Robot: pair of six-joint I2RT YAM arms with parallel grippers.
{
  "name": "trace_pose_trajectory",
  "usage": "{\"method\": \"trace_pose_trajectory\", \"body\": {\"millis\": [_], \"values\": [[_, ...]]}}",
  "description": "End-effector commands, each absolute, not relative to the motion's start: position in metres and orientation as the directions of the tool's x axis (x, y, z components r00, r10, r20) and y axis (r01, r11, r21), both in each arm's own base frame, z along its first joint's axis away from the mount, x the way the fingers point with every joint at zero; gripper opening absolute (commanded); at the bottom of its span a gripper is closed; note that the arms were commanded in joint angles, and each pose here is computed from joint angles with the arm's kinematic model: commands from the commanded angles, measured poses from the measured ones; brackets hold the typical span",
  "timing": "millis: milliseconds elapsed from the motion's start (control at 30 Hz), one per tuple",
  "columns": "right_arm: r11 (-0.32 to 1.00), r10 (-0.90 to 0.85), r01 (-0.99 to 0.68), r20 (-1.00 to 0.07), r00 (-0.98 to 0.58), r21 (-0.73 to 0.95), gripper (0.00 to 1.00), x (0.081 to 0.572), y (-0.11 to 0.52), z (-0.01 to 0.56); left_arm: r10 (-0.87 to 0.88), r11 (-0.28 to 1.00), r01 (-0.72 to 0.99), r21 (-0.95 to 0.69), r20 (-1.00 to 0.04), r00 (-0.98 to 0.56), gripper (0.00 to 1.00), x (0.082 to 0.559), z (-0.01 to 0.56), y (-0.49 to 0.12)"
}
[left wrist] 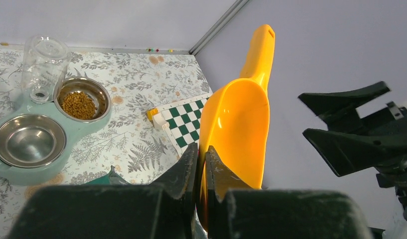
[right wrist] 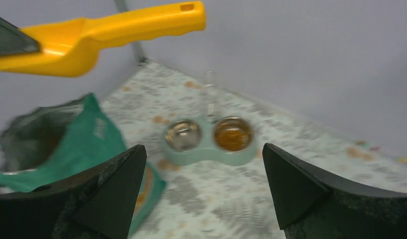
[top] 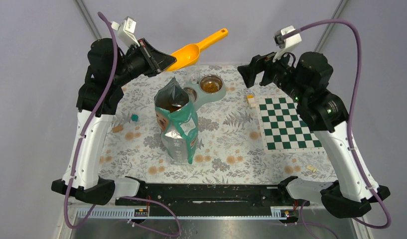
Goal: Serve the pet food
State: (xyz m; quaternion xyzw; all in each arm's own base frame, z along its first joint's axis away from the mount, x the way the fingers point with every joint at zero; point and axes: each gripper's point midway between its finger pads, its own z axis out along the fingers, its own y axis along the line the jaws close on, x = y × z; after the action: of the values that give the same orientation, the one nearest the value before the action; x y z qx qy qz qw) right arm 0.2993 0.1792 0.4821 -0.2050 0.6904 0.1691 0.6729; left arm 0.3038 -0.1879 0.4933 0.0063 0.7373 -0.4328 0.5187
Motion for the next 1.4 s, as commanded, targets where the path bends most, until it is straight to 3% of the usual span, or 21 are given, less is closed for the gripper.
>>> {"method": "trace_pose_trajectory", "body": {"millis": [0,100,233,367,733,933,1200,1367], "values": [[0.602,0.263,-0.617,-0.855,-0.446,0.507,0.94,0.271,0.233,0.472,-0.464,0.607,0.519,-0.602,-0.798,-0.384,0.00,0.303,0.521,-0.187],[0.363,0.353,-0.576,-0.680,-0.642,0.732,0.94,0.263,0.261,0.484,-0.456,0.608,0.526,-0.595,-0.803,-0.383,0.00,0.300,0.521,-0.187],[0.040,0.425,-0.551,-0.513,-0.745,0.834,0.93,0.262,0.281,0.521,-0.443,0.581,0.553,-0.597,-0.802,-0.401,0.00,0.292,0.522,-0.192],[-0.110,0.427,-0.494,-0.407,-0.807,0.863,0.93,0.269,0.288,0.544,-0.420,0.559,0.577,-0.596,-0.803,-0.422,0.00,0.283,0.521,-0.196],[-0.200,0.433,-0.435,-0.320,-0.843,0.878,0.87,0.289,0.291,0.565,-0.317,0.550,0.657,-0.516,-0.857,-0.408,0.00,0.260,0.516,-0.198],[-0.195,0.406,-0.445,-0.341,-0.848,0.874,0.84,0.280,0.290,0.566,-0.249,0.570,0.668,-0.479,-0.875,-0.415,0.00,0.257,0.507,-0.197],[-0.043,0.377,-0.483,-0.433,-0.819,0.875,0.84,0.279,0.292,0.539,-0.202,0.538,0.717,-0.442,-0.894,-0.399,0.00,0.244,0.512,-0.200],[-0.022,0.355,-0.510,-0.470,-0.808,0.860,0.83,0.275,0.292,0.534,-0.177,0.516,0.728,-0.451,-0.888,-0.425,0.00,0.242,0.506,-0.204]]}}
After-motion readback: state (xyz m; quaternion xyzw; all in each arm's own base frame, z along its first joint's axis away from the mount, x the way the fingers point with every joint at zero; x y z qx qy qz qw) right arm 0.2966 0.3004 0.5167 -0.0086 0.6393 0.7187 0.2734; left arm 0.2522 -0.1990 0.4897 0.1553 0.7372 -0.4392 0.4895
